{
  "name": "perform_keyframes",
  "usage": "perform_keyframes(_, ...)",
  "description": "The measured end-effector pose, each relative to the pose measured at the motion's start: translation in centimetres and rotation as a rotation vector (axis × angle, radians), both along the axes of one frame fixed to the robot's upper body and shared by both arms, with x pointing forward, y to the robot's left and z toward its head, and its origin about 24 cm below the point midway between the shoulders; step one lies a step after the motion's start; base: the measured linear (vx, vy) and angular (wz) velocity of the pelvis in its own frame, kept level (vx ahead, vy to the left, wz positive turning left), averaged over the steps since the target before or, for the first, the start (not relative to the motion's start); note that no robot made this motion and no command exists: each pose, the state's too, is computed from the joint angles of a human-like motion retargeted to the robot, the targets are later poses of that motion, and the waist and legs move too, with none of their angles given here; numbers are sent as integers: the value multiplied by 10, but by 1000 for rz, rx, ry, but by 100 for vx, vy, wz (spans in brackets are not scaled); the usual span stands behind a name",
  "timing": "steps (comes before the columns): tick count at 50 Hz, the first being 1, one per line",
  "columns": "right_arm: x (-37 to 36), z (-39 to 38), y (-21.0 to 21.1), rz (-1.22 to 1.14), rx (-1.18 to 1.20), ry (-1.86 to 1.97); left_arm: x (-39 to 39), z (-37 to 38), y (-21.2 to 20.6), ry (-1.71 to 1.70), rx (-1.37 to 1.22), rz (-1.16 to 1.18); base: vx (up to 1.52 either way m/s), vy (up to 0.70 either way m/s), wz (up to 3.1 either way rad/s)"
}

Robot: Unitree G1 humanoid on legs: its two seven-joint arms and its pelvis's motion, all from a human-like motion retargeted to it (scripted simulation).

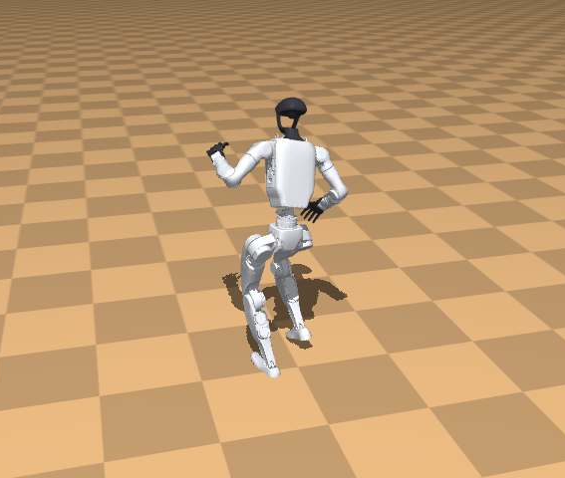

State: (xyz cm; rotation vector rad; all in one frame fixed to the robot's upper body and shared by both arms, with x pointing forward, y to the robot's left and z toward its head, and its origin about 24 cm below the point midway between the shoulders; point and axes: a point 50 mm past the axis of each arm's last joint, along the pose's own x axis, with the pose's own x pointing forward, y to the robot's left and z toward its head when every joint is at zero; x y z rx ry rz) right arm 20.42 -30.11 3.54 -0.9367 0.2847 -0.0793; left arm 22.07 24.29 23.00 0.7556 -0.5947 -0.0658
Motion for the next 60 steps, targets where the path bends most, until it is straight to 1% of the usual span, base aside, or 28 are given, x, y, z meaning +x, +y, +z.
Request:
perform_keyframes(8, 13, 3, 32, 161, 76, -5, 30, -22, -21, 103, -76, -91, 17, -15, 104)
perform_keyframes(13, 13, 2, 41, 208, 116, 8, 45, -27, -37, 155, -36, -151, 10, -17, 115)
perform_keyframes(17, 8, -7, 40, 204, 140, 63, 58, -23, -42, 168, 26, -150, 5, -21, 111)
perform_keyframes(23, -5, -27, 26, 169, 166, 230, 79, 9, -39, 93, 131, -57, 2, -24, 107)
perform_keyframes(28, -16, -38, 9, 124, 173, 352, 91, 54, -26, -33, 200, 82, -3, -23, 103)
perform_keyframes(34, -14, -28, -8, 94, 126, 376, 96, 99, -8, -140, 244, 231, -6, -20, 72)
perform_keyframes(38, 0, -7, -14, 100, 82, 309, 97, 127, -4, -197, 257, 281, -4, -16, 54)
perform_keyframes(44, 24, 33, -6, 164, 37, 153, 98, 146, -16, -235, 282, 253, -3, -9, 54)
perform_keyframes(52, 52, 109, 19, 312, -51, -122, 96, 147, -48, -236, 323, 95, 0, -1, 46)
perform_keyframes(60, 62, 197, 38, 408, -234, -422, 85, 135, -82, -244, 366, -97, 4, 5, 38)
